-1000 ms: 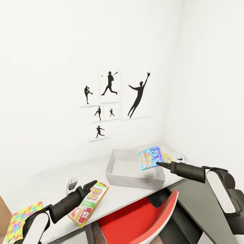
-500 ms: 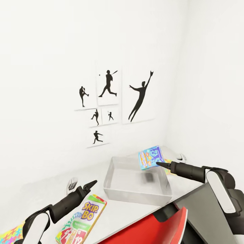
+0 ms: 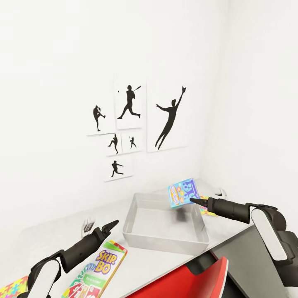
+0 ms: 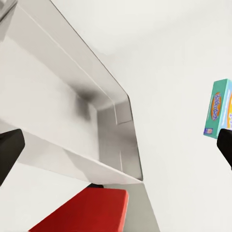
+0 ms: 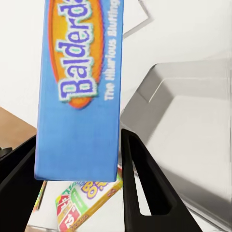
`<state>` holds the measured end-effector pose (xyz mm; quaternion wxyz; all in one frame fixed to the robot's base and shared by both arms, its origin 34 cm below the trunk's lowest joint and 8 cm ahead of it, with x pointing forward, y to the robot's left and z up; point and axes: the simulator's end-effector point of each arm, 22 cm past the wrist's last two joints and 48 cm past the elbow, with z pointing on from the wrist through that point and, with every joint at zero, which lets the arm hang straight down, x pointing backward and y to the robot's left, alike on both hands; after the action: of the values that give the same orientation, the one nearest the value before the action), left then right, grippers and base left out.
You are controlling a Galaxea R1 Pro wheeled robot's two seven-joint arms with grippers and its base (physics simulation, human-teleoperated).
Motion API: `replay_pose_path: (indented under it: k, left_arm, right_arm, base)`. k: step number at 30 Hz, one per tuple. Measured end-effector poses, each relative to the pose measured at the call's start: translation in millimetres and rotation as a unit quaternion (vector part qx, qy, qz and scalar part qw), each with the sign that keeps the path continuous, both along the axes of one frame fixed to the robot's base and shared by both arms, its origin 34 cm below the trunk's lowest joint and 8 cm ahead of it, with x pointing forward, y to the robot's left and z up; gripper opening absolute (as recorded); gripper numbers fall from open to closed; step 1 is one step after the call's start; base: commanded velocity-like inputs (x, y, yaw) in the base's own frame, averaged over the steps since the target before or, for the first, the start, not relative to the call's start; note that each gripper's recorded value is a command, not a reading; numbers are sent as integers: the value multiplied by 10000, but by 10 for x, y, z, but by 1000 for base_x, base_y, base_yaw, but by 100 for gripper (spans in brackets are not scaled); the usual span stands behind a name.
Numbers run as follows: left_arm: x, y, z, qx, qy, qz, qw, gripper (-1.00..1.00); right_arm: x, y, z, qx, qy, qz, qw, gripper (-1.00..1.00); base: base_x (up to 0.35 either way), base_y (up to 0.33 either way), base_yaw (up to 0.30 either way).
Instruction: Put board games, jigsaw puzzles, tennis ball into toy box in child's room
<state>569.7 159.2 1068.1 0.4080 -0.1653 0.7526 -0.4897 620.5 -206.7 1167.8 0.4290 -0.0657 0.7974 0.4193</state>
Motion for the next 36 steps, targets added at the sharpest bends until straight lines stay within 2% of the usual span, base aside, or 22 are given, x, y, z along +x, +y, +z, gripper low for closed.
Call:
replay_pose_path:
  k: [6,17,21,23,26,30,35,36]
  left_arm:
    - [1,4,-3,4,7,9,10000,100]
    - [1,3,-11,2,17,9,10000,100]
    - [0,7,-2,-22,5,5,10000,100]
    - [0,49,8,-40,-13,22,10000,100]
    - [-17,102,5,-77,-27,53,10000,100]
    - [-23,196,12,-129,-53,134,9998,100]
    - [-27,235,0,-145,-45,169,9997,100]
    - [-27,235,0,-146,-46,170,9997,100]
  right_arm:
    - [3,-5,2,9,0,-9,10000,-100]
    - [17,-33,-16,34,33,-48,10000,-100]
    - [46,-64,-144,28,201,-112,9997,-100]
    - [98,-54,-330,48,447,-206,9988,-100]
    - [186,69,-563,200,820,-338,9959,-100]
    - [421,340,-760,335,1274,-608,9894,-100]
    - [511,673,-834,395,1548,-707,9846,-100]
    - [512,674,-833,395,1548,-708,9846,-100]
  base:
    - [2,-172,140]
    - [0,-29,46]
    - [0,-4,7]
    - [0,-2,3]
    - [0,-1,2]
    - [0,0,0]
    - [0,0,0]
    - [0,0,0]
